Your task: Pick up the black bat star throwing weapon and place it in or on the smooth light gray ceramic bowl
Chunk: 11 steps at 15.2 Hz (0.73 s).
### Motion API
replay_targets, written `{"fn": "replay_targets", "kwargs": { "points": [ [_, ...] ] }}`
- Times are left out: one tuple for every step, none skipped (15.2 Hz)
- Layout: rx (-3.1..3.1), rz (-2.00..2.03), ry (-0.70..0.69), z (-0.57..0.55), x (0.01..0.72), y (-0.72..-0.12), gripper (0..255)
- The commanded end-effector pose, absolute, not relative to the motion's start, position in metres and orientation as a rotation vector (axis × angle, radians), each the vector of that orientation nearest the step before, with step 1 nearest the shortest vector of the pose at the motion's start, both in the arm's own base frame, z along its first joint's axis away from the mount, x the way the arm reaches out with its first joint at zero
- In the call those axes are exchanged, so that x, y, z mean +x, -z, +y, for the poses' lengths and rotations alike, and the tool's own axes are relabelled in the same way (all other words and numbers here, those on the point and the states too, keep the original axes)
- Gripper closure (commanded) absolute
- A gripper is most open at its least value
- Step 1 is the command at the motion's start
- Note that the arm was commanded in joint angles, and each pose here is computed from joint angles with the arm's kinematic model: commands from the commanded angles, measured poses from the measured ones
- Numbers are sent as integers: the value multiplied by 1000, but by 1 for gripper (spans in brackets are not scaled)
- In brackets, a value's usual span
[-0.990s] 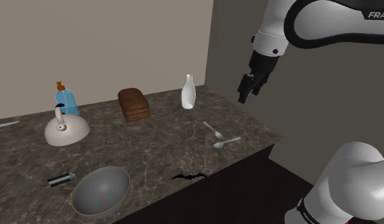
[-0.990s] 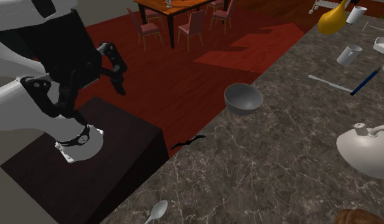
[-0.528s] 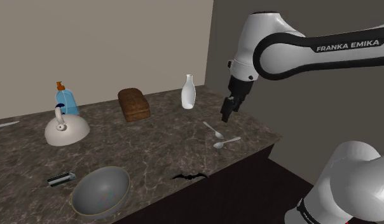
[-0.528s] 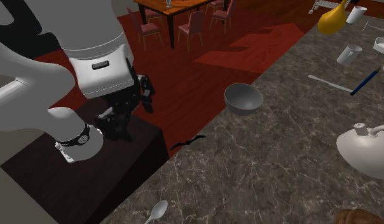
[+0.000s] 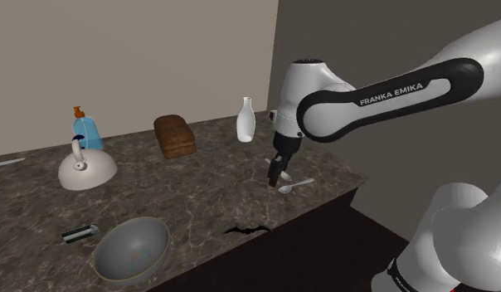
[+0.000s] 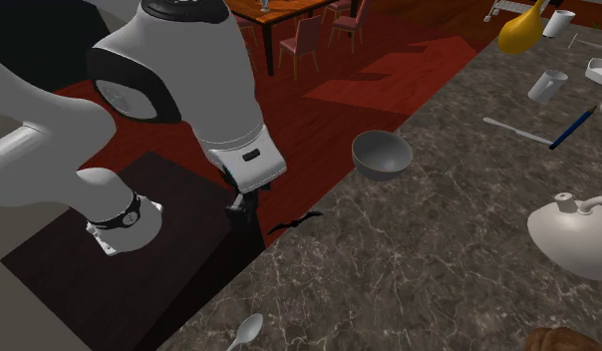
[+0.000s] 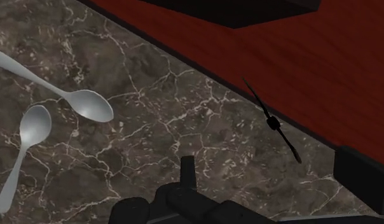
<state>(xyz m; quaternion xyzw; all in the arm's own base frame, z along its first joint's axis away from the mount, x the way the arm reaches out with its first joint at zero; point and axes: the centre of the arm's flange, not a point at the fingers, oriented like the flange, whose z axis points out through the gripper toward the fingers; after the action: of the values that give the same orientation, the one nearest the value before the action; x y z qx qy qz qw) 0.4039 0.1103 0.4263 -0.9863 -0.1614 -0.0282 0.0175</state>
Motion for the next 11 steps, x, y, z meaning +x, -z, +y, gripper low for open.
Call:
{"fn": "replay_targets", "kwargs": {
  "points": [
    [-3043,-569,75,118,412,-405,0],
    [-3031,-602,68,124,416,-393,0],
    [-3020,-635,61,130,419,-382,0],
    [-3007,-668,54,137,421,-371,0],
    [-2995,-700,47,143,424,-360,0],
    [-2982,-732,40,150,427,-349,0],
    [-2969,-764,33,156,429,-338,0],
    [-2956,-796,26,163,431,-327,0],
    [-2942,-828,19,170,433,-316,0],
    [-2928,-859,12,176,435,-305,0],
    [-2913,-891,5,183,436,-294,0]
  ]
}}
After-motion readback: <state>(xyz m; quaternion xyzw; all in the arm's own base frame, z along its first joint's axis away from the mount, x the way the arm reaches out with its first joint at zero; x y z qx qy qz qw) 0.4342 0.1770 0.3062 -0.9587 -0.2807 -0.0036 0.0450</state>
